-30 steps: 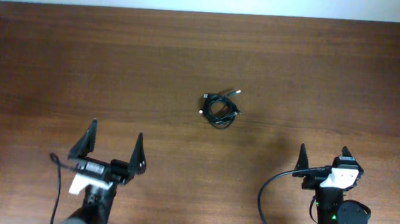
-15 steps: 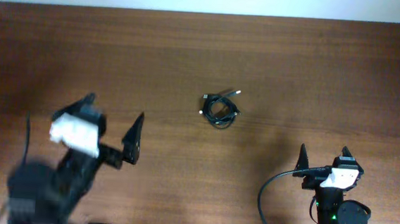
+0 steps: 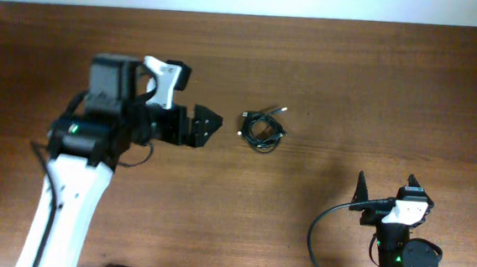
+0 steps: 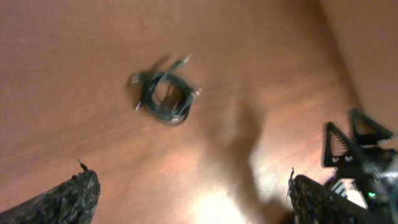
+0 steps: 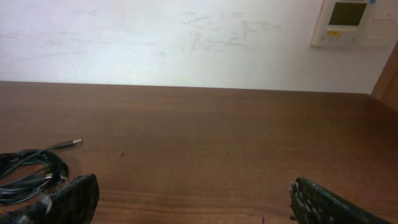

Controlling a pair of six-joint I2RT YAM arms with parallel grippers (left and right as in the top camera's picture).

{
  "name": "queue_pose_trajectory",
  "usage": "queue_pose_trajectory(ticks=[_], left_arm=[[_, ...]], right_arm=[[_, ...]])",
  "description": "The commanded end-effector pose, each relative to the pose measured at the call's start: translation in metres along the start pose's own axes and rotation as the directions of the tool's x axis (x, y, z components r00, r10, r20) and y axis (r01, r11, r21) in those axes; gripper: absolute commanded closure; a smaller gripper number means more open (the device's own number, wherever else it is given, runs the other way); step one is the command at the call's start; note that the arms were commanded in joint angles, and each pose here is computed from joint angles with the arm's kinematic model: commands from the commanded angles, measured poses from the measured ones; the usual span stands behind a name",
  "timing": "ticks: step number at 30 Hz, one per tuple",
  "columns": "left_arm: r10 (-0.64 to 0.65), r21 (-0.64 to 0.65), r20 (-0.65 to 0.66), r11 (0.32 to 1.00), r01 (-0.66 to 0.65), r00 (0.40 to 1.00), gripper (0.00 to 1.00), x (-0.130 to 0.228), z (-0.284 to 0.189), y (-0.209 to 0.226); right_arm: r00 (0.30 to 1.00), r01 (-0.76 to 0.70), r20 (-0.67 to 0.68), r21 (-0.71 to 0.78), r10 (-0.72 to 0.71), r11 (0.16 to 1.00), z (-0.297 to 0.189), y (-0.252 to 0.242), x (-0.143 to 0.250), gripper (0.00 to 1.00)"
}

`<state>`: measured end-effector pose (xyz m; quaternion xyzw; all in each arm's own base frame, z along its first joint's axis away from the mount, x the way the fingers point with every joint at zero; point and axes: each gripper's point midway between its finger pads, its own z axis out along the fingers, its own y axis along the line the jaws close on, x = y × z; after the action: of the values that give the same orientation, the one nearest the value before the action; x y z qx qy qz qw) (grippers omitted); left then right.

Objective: Untangle cables
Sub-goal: 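Reach the left gripper forward over the black cable bundle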

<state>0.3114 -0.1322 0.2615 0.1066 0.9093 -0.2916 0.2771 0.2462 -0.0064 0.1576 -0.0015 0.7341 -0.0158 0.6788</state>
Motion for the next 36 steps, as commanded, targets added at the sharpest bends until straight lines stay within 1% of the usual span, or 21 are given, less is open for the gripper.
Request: queue_pose_trajectory(ticks=[1, 2, 6, 9, 11, 14, 18, 21, 25, 26, 29, 30, 31, 32, 33, 36], left_arm=[[-0.045, -0.177, -0.046, 0.983, 0.036, 0.998, 0.01, -0.025, -0.001, 0.007], [-0.045, -0.211, -0.083, 0.977, 0.027, 0.996, 0.01, -0.034, 0.002, 0.006], [-0.007, -0.188, -0.098, 0.982, -0.011, 0.995, 0.01, -0.054, 0.023, -0.007], [0.003, -0.177, -0.126, 0.984, -0.026, 0.992, 0.01, -0.055, 0.047, -0.007], [-0.053, -0.188, -0.191, 0.982, 0.016, 0.980, 0.01, -0.043, 0.071, 0.001], [-0.086, -0.204, -0.283, 0.979, 0.028, 0.955, 0.01, -0.025, 0.102, 0.012], [-0.144, -0.235, -0.398, 0.971, 0.051, 0.906, 0.01, 0.001, 0.141, 0.033], [-0.184, -0.256, -0.461, 0.964, 0.069, 0.868, 0.01, 0.019, 0.159, 0.045], [-0.215, -0.194, -0.519, 0.972, 0.130, 0.827, 0.01, 0.034, 0.176, 0.039], [-0.217, -0.176, -0.526, 0.974, 0.145, 0.822, 0.01, 0.035, 0.178, 0.036], [-0.219, -0.174, -0.528, 0.974, 0.147, 0.820, 0.01, 0.036, 0.179, 0.036], [-0.217, -0.173, -0.526, 0.974, 0.147, 0.822, 0.01, 0.035, 0.180, 0.036], [-0.214, -0.171, -0.522, 0.975, 0.145, 0.826, 0.01, 0.034, 0.181, 0.036], [-0.218, -0.173, -0.518, 0.974, 0.148, 0.828, 0.01, 0.033, 0.182, 0.037], [-0.266, -0.207, -0.508, 0.961, 0.184, 0.819, 0.01, 0.034, 0.185, 0.040], [-0.316, -0.235, -0.501, 0.946, 0.225, 0.806, 0.01, 0.036, 0.192, 0.044]], right_arm=[[1.000, -0.008, -0.003, 0.013, 0.008, 1.000, 0.000, -0.002, 0.002, 0.02], [1.000, -0.008, -0.003, 0.013, 0.008, 1.000, 0.000, -0.002, 0.002, 0.02], [1.000, -0.008, -0.003, 0.013, 0.008, 1.000, 0.000, -0.002, 0.002, 0.02], [1.000, -0.008, -0.003, 0.013, 0.008, 1.000, 0.000, -0.002, 0.002, 0.02], [1.000, -0.008, -0.003, 0.013, 0.008, 1.000, 0.000, -0.002, 0.002, 0.02], [1.000, -0.008, -0.003, 0.013, 0.008, 1.000, 0.000, -0.002, 0.002, 0.02], [1.000, -0.008, -0.003, 0.013, 0.008, 1.000, 0.000, -0.002, 0.002, 0.02], [1.000, -0.008, -0.003, 0.013, 0.008, 1.000, 0.000, -0.002, 0.002, 0.02], [1.000, -0.008, -0.003, 0.013, 0.008, 1.000, 0.000, -0.002, 0.002, 0.02], [1.000, -0.008, -0.003, 0.013, 0.008, 1.000, 0.000, -0.002, 0.002, 0.02], [1.000, -0.009, 0.006, 0.003, 0.009, 1.000, 0.000, -0.001, 0.000, 0.02], [0.999, -0.013, 0.029, -0.045, 0.014, 0.999, 0.000, 0.007, -0.005, 0.02], [0.995, -0.077, 0.056, -0.176, 0.088, 0.981, -0.003, 0.029, -0.015, 0.02], [0.974, -0.209, -0.009, -0.420, 0.227, 0.883, -0.016, 0.070, -0.020, 0.01], [0.951, -0.296, -0.110, -0.590, 0.288, 0.751, -0.035, 0.102, -0.020, 0.02], [0.920, -0.366, -0.158, -0.675, 0.359, 0.641, -0.049, 0.116, -0.035, 0.02]])
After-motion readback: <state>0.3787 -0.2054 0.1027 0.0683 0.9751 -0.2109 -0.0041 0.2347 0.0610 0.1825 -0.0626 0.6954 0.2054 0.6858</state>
